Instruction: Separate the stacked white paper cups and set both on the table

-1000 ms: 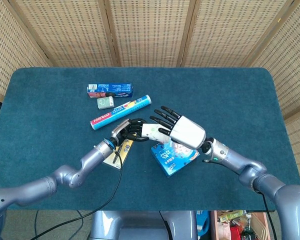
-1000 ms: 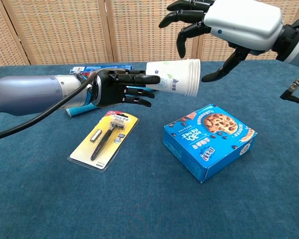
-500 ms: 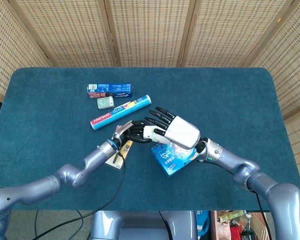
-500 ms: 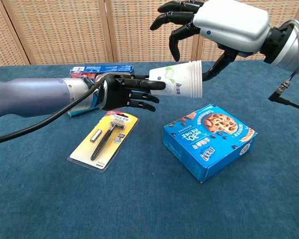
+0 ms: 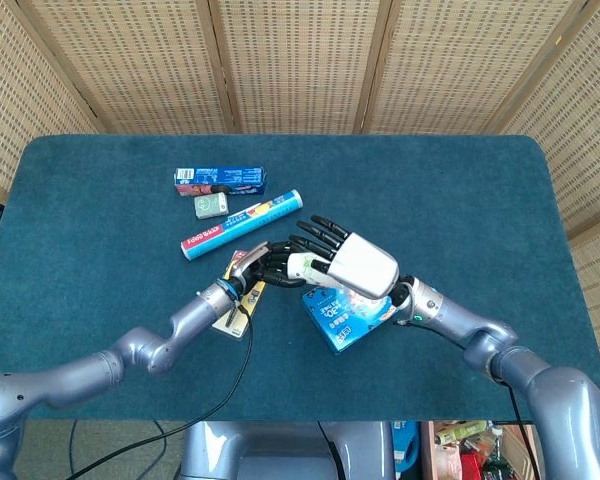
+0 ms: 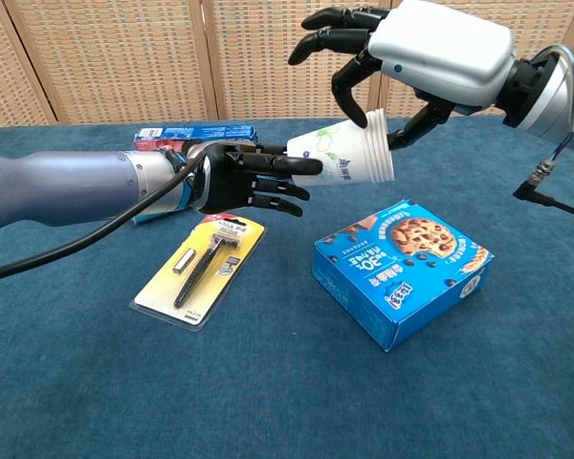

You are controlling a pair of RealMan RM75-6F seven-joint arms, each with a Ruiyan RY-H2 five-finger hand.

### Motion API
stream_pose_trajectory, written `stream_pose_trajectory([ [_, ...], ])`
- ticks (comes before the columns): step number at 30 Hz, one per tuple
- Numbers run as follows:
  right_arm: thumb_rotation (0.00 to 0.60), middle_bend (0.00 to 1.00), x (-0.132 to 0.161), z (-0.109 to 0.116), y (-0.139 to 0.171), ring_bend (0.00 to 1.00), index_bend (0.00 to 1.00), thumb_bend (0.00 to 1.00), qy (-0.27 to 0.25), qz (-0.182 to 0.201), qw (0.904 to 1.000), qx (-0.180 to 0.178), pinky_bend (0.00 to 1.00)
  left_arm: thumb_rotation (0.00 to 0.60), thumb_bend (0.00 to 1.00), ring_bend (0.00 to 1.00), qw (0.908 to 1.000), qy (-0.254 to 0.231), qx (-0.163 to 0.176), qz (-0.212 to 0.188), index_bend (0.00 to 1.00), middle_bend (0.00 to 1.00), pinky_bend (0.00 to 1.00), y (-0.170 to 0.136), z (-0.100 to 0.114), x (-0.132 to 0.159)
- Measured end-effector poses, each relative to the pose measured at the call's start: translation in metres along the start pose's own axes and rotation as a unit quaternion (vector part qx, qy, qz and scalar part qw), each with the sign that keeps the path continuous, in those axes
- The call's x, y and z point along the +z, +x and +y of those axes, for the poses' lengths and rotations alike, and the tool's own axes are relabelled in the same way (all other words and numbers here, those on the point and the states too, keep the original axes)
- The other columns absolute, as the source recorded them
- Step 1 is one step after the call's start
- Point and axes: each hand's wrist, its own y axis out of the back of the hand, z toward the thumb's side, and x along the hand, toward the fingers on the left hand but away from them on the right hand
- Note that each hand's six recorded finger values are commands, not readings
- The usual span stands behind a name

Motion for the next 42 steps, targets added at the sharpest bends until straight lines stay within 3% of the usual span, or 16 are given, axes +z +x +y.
stream_pose_trajectory([
  [7,0.6,0.26,0.001,0.0,0.001,0.09,0.77,0.47,0.005,0.002,1.0,-0.001,0.21,0.6,0.13,0.47,1.0,0.004,-0.006,-0.002,0.54,0.53,0.46,-0.001,-0.004,0.002],
  [17,0.6,0.26,-0.001,0.005,0.005,0.09,0.81,0.5,0.011,-0.001,0.9999,-0.01,0.21,0.6,0.13,0.47,1.0,0.006,-0.004,-0.003,0.54,0.53,0.46,-0.001,-0.003,0.002],
  [23,0.6,0.27,-0.007,0.012,0.011,0.1,0.81,0.51,0.016,-0.007,0.9997,-0.019,0.21,0.6,0.13,0.47,0.9999,0.007,0.008,-0.005,0.54,0.53,0.46,-0.004,0.008,0.003],
  [34,0.6,0.27,-0.029,0.03,0.055,0.1,0.81,0.53,0.048,-0.032,0.9983,-0.011,0.21,0.6,0.13,0.47,0.997,0.041,0.064,-0.015,0.54,0.53,0.46,-0.028,0.069,0.015],
  [38,0.6,0.27,-0.039,0.034,0.079,0.1,0.81,0.55,0.063,-0.049,0.9968,0.006,0.21,0.6,0.13,0.47,0.9901,0.104,0.091,-0.024,0.54,0.53,0.46,-0.047,0.101,0.026],
  [42,0.6,0.28,-0.047,0.034,0.1,0.1,0.81,0.58,0.072,-0.072,0.9945,0.026,0.21,0.6,0.13,0.47,0.9702,0.209,0.119,-0.031,0.54,0.53,0.46,-0.073,0.135,0.041],
])
